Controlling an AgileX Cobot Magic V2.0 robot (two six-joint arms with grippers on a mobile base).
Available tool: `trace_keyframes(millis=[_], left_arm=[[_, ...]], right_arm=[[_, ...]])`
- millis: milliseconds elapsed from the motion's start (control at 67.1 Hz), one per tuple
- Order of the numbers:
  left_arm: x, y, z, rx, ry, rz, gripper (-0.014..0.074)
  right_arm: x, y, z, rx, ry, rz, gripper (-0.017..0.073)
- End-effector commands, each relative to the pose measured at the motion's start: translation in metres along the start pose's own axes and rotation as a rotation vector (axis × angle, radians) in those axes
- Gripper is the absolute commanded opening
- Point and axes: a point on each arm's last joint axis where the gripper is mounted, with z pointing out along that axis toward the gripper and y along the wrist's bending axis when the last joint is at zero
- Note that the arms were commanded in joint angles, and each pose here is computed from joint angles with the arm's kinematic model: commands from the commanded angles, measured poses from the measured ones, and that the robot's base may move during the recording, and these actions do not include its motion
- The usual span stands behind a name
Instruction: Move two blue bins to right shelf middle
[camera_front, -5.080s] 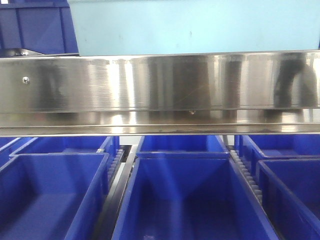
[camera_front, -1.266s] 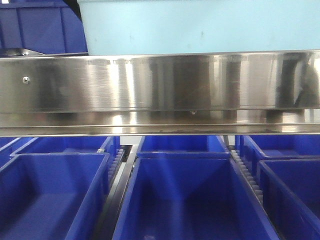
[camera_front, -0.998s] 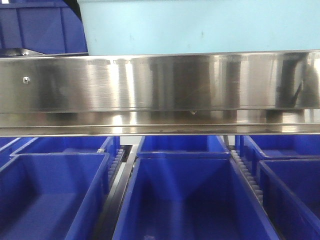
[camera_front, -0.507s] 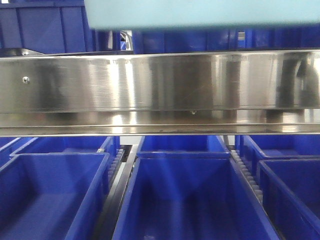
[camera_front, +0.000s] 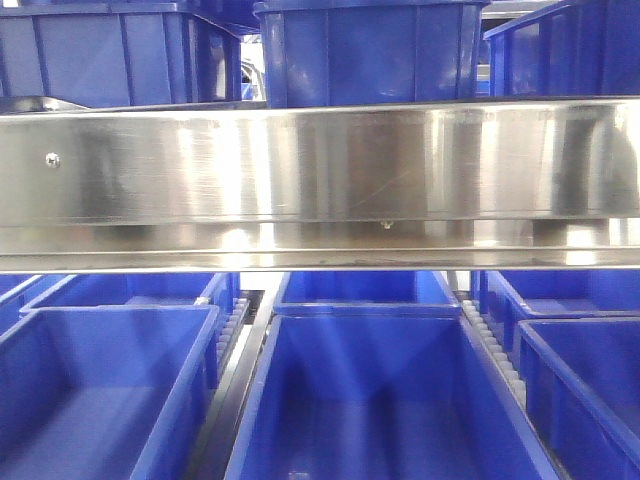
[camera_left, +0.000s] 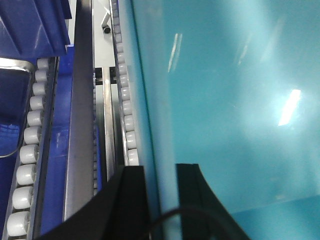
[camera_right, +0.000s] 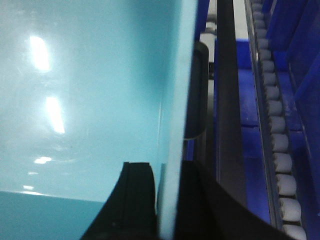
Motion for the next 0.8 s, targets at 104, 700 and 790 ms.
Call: trace_keyframes(millis=[104, 700, 790], left_arm=[[-0.01, -0.004, -0.018, 0.068, -0.11, 0.013, -0.0111], [-0.012, 0.001, -0.018, 0.008, -0.131, -0.052, -0.0111], [-0.012, 0.001, -0.018, 0.01, -0.13, -0.053, -0.0111]], right_arm=[[-0.011, 0.006, -0.013, -0.049, -0.119, -0.009, -0.0167], [-0.012, 0.007, -0.026, -0.056, -0.152, -0.008, -0.0167], [-0.012, 0.007, -0.026, -0.056, -0.152, -0.008, -0.0167]])
